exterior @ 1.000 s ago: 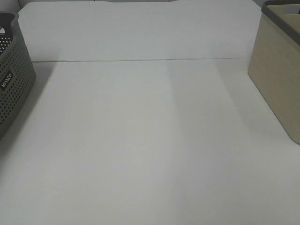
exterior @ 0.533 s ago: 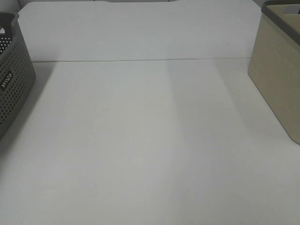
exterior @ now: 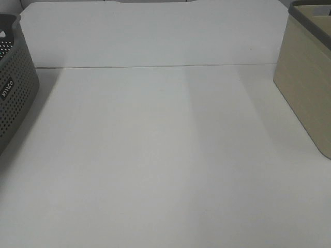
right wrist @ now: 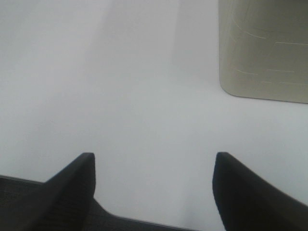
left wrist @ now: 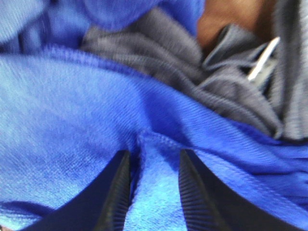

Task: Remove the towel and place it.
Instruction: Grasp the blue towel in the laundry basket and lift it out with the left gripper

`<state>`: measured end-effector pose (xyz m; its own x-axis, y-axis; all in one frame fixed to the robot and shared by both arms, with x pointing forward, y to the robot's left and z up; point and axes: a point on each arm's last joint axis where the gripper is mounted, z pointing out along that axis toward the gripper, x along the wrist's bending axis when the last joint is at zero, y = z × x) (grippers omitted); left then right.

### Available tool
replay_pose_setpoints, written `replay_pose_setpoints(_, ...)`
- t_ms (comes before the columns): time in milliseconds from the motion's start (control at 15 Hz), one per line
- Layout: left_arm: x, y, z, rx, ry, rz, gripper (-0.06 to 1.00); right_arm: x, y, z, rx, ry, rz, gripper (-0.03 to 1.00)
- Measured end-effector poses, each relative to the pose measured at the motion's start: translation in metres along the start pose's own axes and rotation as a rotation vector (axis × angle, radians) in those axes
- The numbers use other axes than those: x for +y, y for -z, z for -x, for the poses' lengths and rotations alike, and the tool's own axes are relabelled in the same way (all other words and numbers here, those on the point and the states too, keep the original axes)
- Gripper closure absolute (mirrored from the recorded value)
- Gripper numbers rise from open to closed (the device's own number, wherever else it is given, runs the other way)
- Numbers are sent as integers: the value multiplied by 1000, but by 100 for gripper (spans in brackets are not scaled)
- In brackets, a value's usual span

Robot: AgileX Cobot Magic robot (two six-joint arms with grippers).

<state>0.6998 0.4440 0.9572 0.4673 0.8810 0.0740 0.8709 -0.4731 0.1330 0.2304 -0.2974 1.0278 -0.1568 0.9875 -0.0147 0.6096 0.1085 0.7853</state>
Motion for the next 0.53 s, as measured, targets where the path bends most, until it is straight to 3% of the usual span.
replay_pose_setpoints(333,0,-5,0,-7,5,-8,67,0,0,0,0,0,0,28)
replay_pose_setpoints(533,-1,-6,0,-5,-5,-14,93,0,0,0,0,0,0,28)
